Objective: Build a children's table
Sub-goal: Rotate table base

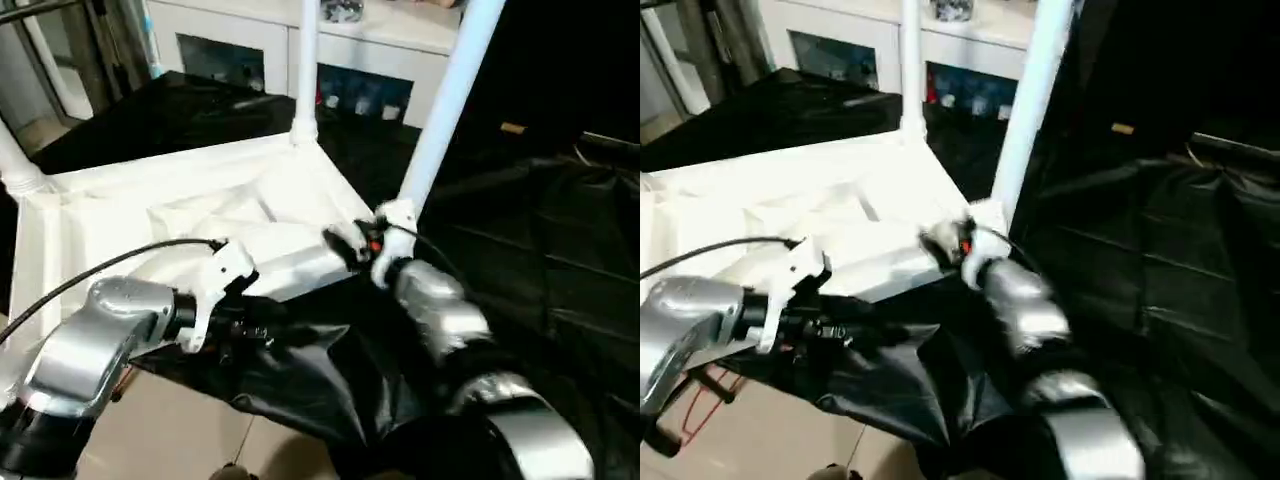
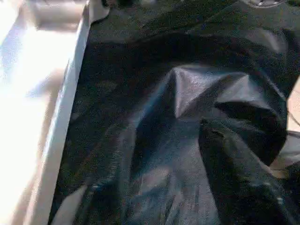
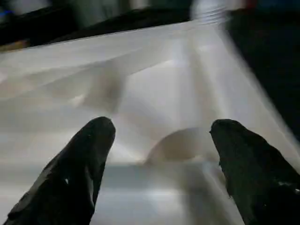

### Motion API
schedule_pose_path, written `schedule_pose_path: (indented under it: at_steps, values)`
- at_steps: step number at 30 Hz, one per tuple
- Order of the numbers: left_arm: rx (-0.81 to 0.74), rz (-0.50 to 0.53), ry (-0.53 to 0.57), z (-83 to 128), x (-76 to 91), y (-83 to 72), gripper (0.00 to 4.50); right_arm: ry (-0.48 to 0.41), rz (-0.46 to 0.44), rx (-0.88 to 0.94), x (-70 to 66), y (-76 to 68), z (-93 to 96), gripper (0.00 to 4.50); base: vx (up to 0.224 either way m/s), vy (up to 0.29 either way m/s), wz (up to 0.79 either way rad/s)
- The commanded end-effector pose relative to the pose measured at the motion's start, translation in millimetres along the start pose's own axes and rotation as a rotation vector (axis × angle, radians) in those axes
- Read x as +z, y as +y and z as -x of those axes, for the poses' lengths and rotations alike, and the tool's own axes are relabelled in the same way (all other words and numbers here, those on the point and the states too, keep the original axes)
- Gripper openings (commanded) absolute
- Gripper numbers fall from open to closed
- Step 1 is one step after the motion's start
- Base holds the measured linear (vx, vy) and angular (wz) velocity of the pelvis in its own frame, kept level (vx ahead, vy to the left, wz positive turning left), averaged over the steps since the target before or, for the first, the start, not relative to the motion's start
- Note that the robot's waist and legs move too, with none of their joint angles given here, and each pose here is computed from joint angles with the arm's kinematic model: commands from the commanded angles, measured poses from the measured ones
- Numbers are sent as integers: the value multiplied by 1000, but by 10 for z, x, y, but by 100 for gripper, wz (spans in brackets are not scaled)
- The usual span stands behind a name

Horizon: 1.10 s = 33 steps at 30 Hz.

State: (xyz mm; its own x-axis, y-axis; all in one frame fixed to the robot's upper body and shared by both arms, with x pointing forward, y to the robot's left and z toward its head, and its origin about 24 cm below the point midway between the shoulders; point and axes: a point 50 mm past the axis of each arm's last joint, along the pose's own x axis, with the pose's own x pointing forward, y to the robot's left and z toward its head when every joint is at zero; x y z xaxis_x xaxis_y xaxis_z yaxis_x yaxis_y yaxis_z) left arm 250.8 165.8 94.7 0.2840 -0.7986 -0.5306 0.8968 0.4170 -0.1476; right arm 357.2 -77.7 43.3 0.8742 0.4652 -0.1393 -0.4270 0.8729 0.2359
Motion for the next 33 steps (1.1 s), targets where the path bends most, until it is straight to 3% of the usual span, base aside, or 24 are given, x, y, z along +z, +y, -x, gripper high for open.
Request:
schedule_pose_path:
  at_steps: [1,6,10,11,13,18,23,24,28,33]
  values:
    - [47,-20,48,27,-34,-14,288,-15,5,-169,12,-165,21,373,0,0,0]
    - [73,-16,71,40,-90,-43,318,-14,-8,-402,24,-343,43,373,0,0,0]
    - [90,-16,88,39,-144,-71,337,-23,-80,-591,79,-608,133,373,0,0,0]
    - [90,-16,88,39,-144,-71,346,-23,-80,-591,79,-608,133,373,0,0,0]
    - [125,-30,108,41,-187,-61,362,-32,-72,-675,131,-764,202,373,0,0,0]
    - [209,-58,120,45,-209,41,403,-54,-42,-765,240,-948,291,373,0,0,0]
    - [347,-104,72,74,-116,214,447,-81,-23,-866,339,-1197,456,373,0,0,0]
    - [401,-133,47,84,-70,278,447,-87,-12,-907,362,-1297,536,373,0,0,0]
    - [468,-162,-5,87,-22,358,447,-97,-4,-982,392,-1463,687,373,0,0,0]
    - [460,-150,-52,85,-31,344,447,-101,-6,-1033,389,-1584,816,373,0,0,0]
